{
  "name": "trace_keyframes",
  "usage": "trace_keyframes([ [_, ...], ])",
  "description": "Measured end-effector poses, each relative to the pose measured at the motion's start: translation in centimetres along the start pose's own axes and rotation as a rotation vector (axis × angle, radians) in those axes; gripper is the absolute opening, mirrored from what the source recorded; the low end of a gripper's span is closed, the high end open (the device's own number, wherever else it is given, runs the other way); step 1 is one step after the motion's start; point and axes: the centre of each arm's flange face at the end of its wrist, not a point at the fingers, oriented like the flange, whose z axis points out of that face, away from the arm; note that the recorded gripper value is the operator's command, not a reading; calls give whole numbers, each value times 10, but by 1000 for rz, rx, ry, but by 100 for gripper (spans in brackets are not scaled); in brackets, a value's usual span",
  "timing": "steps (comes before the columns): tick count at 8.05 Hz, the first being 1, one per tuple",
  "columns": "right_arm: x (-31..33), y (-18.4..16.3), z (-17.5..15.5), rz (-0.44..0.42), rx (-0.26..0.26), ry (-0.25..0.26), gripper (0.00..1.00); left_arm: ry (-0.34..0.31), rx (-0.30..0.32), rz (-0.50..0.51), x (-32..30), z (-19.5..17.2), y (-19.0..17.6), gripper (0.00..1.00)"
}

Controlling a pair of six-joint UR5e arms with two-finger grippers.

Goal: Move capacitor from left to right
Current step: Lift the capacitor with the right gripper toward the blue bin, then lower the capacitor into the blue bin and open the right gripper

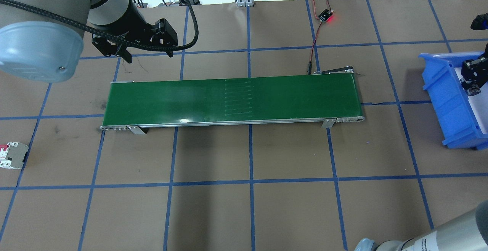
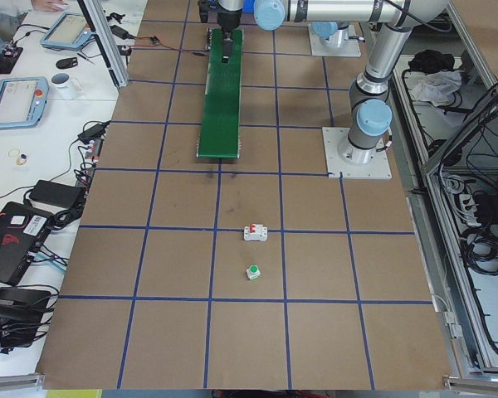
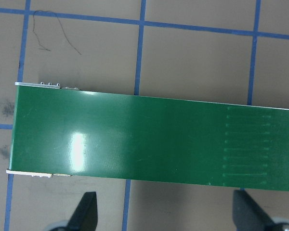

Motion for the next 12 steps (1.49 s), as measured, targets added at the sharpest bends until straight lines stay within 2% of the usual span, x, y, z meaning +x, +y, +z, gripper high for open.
trace_keyframes([
  [4,31,18,-6,-18,6,16,0,1,1,-1,0,-1,0,100],
  [8,44,17,13,16,-31,29,0,0,0,0,0,0,0,100],
  [12,53,2,28,14,24,62,0,1,1,0,0,-1,0,100],
])
